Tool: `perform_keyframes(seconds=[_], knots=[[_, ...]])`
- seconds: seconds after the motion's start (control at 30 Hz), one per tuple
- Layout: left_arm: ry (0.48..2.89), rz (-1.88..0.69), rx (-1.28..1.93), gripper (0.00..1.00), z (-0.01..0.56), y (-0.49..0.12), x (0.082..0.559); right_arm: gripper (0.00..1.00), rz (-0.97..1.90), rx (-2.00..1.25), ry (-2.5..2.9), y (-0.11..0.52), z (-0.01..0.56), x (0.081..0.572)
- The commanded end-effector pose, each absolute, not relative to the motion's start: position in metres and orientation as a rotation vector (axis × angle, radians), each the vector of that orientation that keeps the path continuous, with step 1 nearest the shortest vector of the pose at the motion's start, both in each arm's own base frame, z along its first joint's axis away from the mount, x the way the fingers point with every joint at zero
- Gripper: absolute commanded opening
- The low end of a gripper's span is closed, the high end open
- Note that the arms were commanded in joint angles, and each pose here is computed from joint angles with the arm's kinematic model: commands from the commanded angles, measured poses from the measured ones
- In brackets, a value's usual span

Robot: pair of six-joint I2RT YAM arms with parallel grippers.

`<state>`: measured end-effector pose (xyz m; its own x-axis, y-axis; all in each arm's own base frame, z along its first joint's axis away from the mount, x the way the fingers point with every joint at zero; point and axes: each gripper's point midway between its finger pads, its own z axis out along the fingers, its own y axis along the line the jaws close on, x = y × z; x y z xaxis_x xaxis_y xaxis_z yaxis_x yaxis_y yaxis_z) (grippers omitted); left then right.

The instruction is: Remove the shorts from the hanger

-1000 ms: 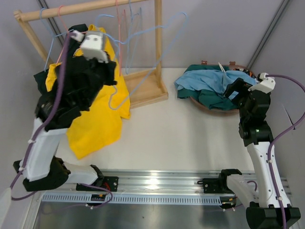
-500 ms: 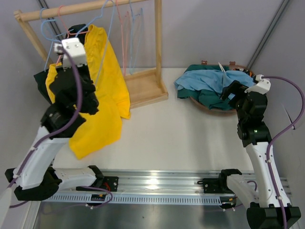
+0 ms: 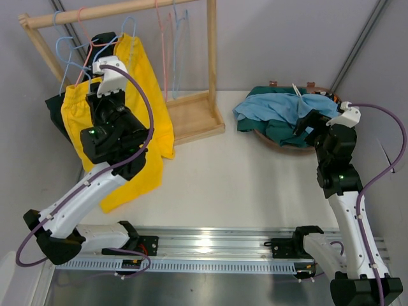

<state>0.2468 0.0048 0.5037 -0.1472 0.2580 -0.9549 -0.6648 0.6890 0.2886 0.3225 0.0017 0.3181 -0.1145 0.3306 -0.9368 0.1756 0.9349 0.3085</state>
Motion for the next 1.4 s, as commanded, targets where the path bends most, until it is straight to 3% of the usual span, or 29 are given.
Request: perform_keyframes(seconds=[0.0, 0.37, 0.67, 1.17, 1.37], knots=[[1.554, 0.843, -0.387, 0.0, 0.498, 0.008, 0.243, 0.99, 0.157, 0.386, 1.654, 0.003, 0.327, 0.32], [1.625, 0.911, -0.321, 0.0, 0.509, -0.026, 0.274, 0.99, 0.135, 0.39, 1.661, 0.0, 0.321, 0.318], [1.725, 0.955, -0.266, 0.0, 0.483, -0.057, 0.31, 0.99, 0.143, 0.38, 1.662, 0.002, 0.318, 0.321], [1.734, 0.915, -0.153, 0.0, 0.476, -0.088, 0.3, 0.99, 0.178, 0.354, 1.673, 0.01, 0.32, 0.327], [1.641, 0.632, -0.401, 0.0, 0.511, -0.066, 0.278, 0.99, 0.215, 0.324, 1.675, 0.018, 0.33, 0.323]])
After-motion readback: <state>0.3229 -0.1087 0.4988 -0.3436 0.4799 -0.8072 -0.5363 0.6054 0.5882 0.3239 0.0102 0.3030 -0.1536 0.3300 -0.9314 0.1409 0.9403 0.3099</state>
